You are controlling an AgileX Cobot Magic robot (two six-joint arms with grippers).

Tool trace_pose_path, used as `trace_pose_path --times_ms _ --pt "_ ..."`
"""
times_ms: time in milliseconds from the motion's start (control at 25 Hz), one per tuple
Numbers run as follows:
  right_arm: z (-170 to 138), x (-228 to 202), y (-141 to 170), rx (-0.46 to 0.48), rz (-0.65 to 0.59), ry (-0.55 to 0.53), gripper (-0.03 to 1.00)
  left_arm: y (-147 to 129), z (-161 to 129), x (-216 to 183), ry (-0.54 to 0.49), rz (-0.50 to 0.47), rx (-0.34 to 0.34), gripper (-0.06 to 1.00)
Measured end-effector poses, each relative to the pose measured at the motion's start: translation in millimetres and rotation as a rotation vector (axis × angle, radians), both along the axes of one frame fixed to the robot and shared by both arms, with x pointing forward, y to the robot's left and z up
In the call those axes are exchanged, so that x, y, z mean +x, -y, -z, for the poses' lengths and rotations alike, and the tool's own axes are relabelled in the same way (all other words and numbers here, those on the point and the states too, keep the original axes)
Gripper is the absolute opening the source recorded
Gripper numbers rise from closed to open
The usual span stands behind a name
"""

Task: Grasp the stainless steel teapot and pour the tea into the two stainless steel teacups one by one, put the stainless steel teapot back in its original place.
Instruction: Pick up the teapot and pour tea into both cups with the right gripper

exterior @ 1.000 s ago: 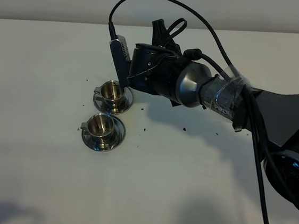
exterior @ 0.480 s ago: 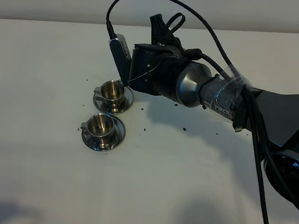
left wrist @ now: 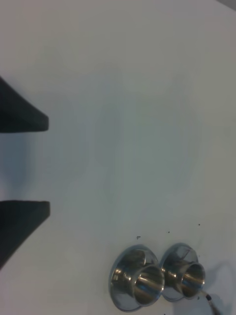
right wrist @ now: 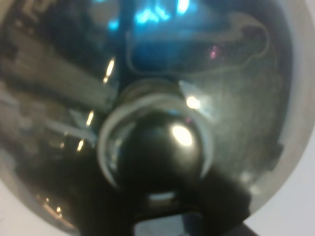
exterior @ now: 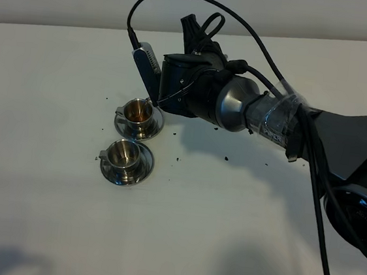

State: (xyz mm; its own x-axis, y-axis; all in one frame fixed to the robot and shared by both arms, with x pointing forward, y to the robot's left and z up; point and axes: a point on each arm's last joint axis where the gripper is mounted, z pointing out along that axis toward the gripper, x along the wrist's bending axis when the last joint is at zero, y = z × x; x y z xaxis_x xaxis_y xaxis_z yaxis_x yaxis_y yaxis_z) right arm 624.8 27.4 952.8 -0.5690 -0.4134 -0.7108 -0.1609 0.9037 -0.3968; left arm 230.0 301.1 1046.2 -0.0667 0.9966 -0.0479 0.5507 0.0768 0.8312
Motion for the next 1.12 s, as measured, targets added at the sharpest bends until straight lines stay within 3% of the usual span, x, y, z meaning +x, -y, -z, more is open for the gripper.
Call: trace_pose_path --times_ms 1120 --pt "-6.1 3.5 -3.4 -0.096 -0.097 0.070 0.18 0.0 0.0 0.0 0.000 -0.001 -0.002 0.36"
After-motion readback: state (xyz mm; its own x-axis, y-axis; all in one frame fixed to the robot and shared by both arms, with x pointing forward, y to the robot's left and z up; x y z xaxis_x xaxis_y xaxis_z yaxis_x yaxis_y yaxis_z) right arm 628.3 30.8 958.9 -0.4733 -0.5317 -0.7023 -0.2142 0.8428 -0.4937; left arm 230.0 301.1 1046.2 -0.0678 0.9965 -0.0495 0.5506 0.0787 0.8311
